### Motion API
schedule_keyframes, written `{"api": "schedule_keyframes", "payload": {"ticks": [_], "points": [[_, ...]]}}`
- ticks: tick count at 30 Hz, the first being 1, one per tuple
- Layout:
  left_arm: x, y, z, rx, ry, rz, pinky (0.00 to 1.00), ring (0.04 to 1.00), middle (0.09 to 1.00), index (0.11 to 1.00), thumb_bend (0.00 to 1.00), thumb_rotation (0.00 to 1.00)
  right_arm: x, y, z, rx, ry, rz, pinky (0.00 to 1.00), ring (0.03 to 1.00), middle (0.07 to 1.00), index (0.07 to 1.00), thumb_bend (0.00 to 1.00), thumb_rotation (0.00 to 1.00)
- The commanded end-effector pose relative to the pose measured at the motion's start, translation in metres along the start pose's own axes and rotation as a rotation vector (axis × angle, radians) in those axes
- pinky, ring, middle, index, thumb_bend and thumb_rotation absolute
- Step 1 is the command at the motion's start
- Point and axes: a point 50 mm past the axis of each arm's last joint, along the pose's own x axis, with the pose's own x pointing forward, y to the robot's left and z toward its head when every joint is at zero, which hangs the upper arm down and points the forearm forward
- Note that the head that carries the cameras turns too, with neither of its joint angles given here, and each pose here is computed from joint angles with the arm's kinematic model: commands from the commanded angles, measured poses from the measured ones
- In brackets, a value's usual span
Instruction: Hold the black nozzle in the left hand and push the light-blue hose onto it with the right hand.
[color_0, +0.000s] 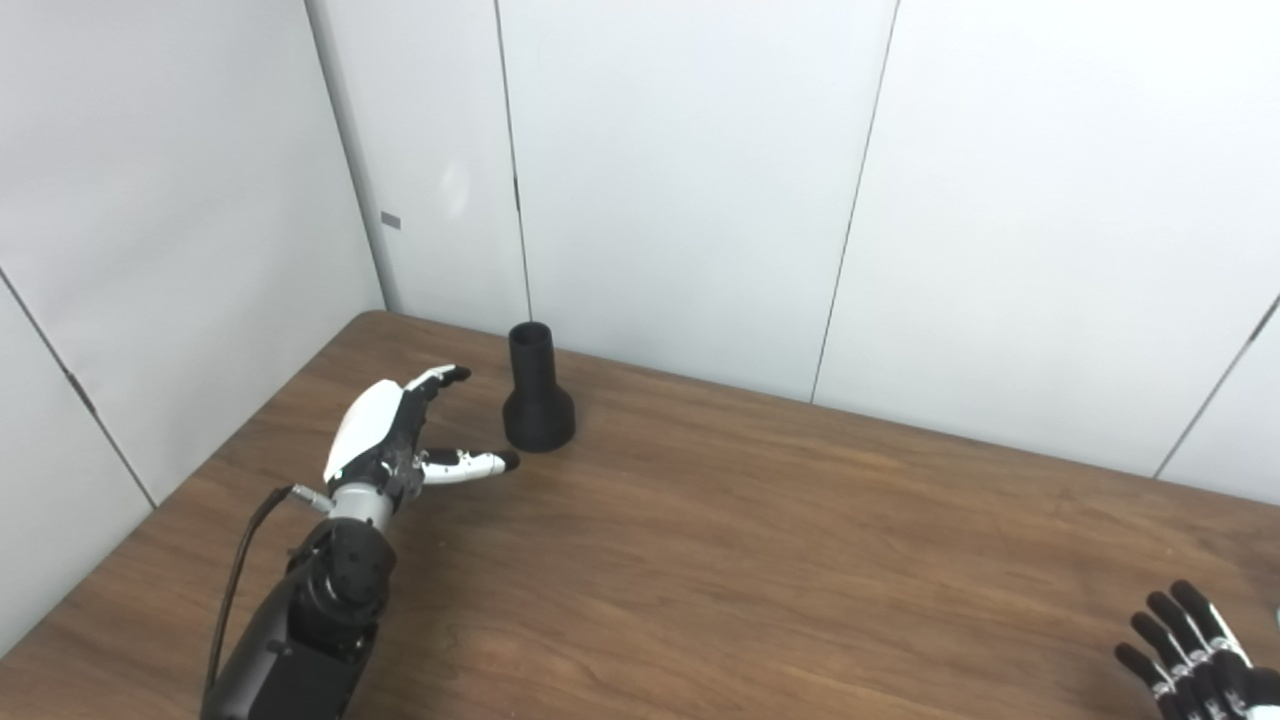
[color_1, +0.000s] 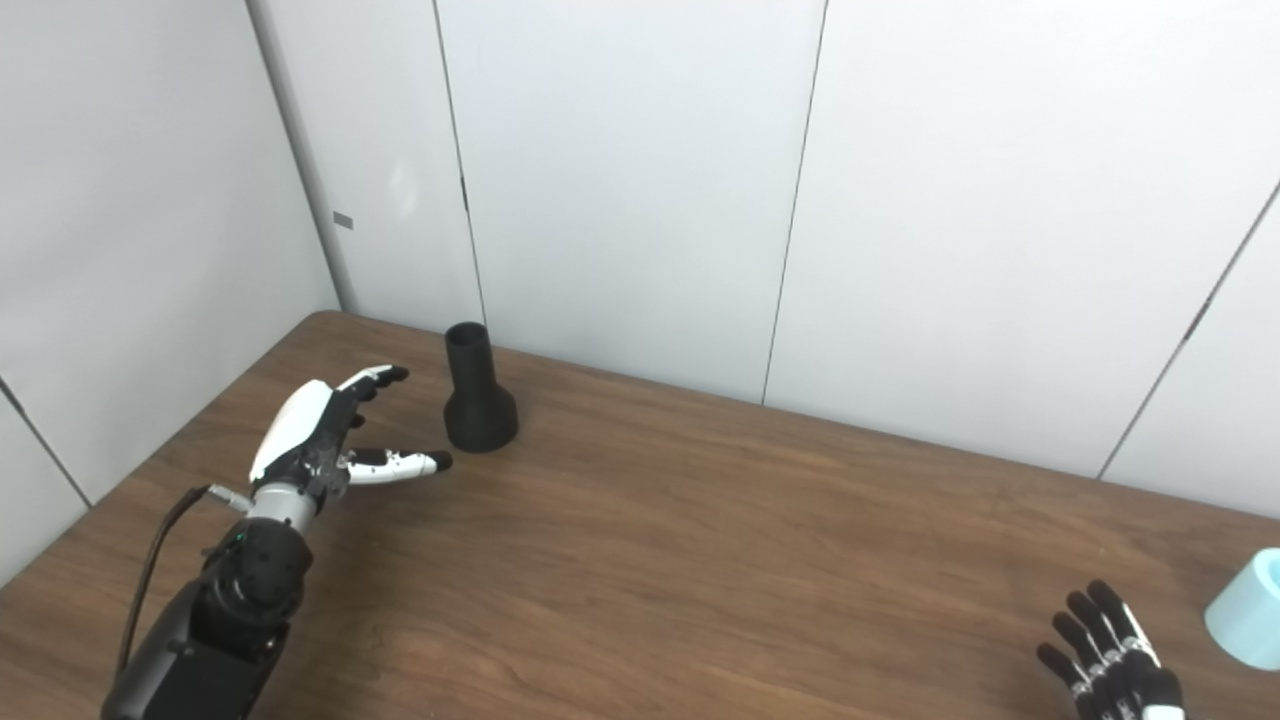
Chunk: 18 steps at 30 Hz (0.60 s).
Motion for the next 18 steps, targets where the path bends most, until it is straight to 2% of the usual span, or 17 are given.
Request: {"api": "schedule_keyframes", "payload": {"ticks": [1,4,8,12,14,18], "points": [[0.019,0.025,0.017,0.046,-0.066,0.070,0.93,0.918,0.894,0.860,0.86,0.27,-0.017,0.001,-0.022,0.017,0.067,-0.026,0.84,0.909,0.923,0.924,0.70,0.97],[0.034,0.023,0.018,0.070,-0.064,0.060,0.96,0.914,0.869,0.859,0.87,0.28,-0.016,0.000,-0.021,0.024,0.063,-0.026,0.82,0.904,0.919,0.920,0.70,0.96],[0.050,0.023,0.019,0.095,-0.072,0.054,0.84,0.866,0.859,0.854,0.88,0.30,-0.015,0.001,-0.021,0.021,0.060,-0.025,0.83,0.901,0.916,0.916,0.69,0.96],[0.062,0.027,0.020,0.129,-0.091,0.058,0.88,0.910,0.885,0.855,0.90,0.31,-0.015,0.004,-0.019,0.011,0.058,-0.021,0.84,0.908,0.924,0.927,0.69,0.98],[0.067,0.029,0.022,0.152,-0.096,0.059,0.86,0.912,0.885,0.853,0.90,0.30,-0.015,0.006,-0.017,0.012,0.058,-0.025,0.85,0.907,0.926,0.929,0.67,0.98],[0.077,0.030,0.029,0.178,-0.093,0.050,0.93,0.942,0.896,0.854,0.89,0.30,-0.014,0.008,-0.015,0.015,0.055,-0.025,0.85,0.923,0.942,0.931,0.64,0.97]]}}
